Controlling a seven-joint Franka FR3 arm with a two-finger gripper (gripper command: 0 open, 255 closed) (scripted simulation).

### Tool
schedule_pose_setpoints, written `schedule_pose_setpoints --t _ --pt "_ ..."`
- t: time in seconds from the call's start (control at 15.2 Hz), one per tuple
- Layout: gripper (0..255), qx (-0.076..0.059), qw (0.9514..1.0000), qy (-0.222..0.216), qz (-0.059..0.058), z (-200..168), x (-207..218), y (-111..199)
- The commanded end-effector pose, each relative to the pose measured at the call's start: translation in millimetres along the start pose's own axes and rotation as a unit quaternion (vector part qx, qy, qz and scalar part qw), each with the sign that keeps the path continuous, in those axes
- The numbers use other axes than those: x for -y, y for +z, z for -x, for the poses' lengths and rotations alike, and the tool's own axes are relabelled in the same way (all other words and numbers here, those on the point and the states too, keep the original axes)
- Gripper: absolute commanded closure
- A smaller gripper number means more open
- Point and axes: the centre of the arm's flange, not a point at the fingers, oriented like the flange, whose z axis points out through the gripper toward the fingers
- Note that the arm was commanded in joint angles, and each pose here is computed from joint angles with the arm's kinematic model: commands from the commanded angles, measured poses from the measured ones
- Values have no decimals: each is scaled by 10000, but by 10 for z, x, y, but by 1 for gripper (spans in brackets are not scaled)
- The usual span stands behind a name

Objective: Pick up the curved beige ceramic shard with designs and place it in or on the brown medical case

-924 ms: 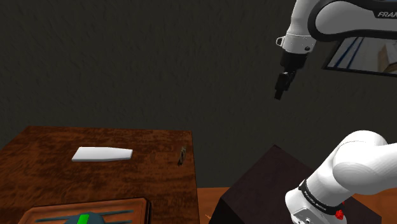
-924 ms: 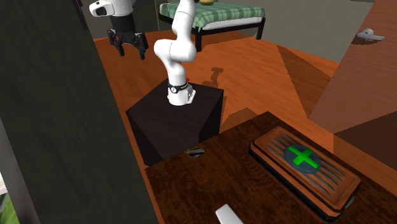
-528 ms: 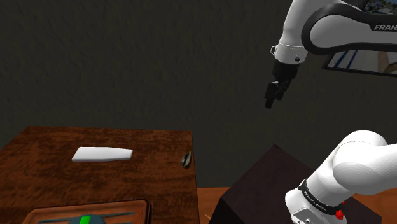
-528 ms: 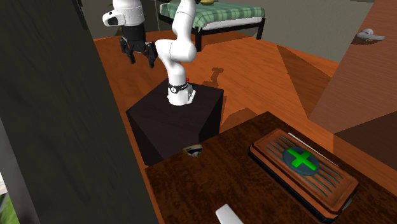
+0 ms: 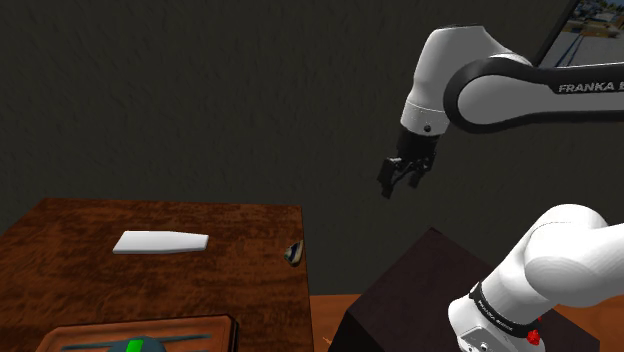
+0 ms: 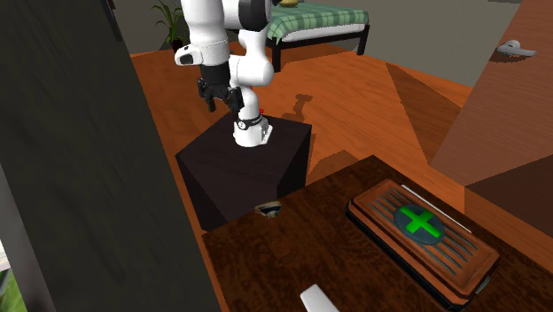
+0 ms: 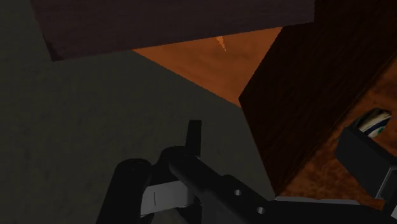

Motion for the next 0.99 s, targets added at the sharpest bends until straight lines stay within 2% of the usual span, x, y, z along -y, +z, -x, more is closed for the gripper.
schedule_pose_setpoints --t 0.0,0.2,0.46,0.66,0.92 --pt "0 -42 9995 301 -65 -16 217 140" --pt "0 -99 9973 709 -148 -65 530 338" --pt "0 -174 9917 1250 -258 -173 943 593" --pt "0 -230 9854 1654 -340 -286 1247 777" --pt "0 -305 9743 2187 -448 -478 1641 1012"
